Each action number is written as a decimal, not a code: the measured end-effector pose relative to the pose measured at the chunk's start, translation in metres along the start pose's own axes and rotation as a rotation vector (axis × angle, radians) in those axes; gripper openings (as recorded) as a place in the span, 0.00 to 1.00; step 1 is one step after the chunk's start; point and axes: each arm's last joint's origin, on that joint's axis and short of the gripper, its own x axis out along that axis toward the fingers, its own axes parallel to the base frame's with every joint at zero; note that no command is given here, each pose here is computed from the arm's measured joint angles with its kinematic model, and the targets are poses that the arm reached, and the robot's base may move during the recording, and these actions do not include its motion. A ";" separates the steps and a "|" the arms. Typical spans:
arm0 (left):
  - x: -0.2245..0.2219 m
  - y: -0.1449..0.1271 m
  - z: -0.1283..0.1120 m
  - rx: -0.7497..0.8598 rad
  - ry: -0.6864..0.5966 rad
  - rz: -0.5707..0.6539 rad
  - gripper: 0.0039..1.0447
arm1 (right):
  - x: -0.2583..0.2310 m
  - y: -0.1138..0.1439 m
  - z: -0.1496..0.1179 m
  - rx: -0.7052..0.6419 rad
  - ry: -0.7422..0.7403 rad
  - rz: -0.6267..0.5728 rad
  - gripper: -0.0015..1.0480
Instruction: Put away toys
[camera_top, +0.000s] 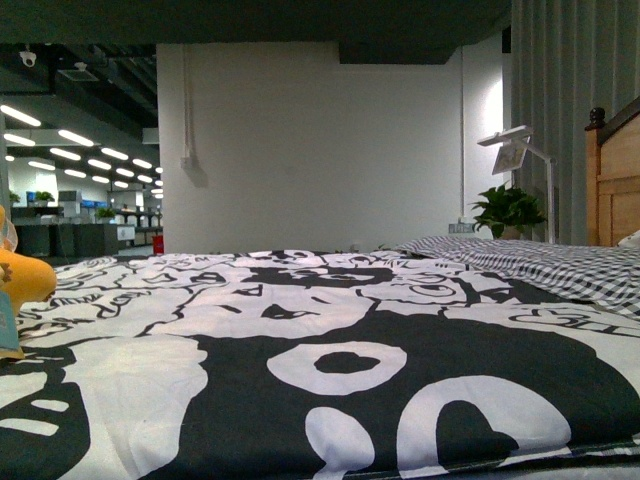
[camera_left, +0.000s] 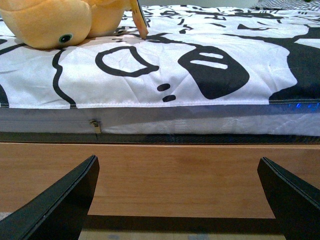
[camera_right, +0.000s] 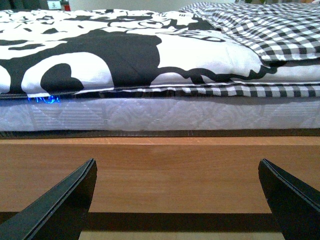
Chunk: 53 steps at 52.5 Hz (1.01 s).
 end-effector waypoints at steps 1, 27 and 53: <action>0.000 0.000 0.000 0.000 0.000 0.000 0.94 | 0.000 0.000 0.000 0.000 0.000 0.000 0.93; 0.000 0.000 0.000 0.000 0.000 -0.001 0.94 | 0.000 0.000 0.000 0.000 0.000 -0.001 0.93; 0.000 0.000 0.000 0.000 0.000 0.001 0.94 | 0.000 0.000 0.000 0.000 -0.002 0.005 0.93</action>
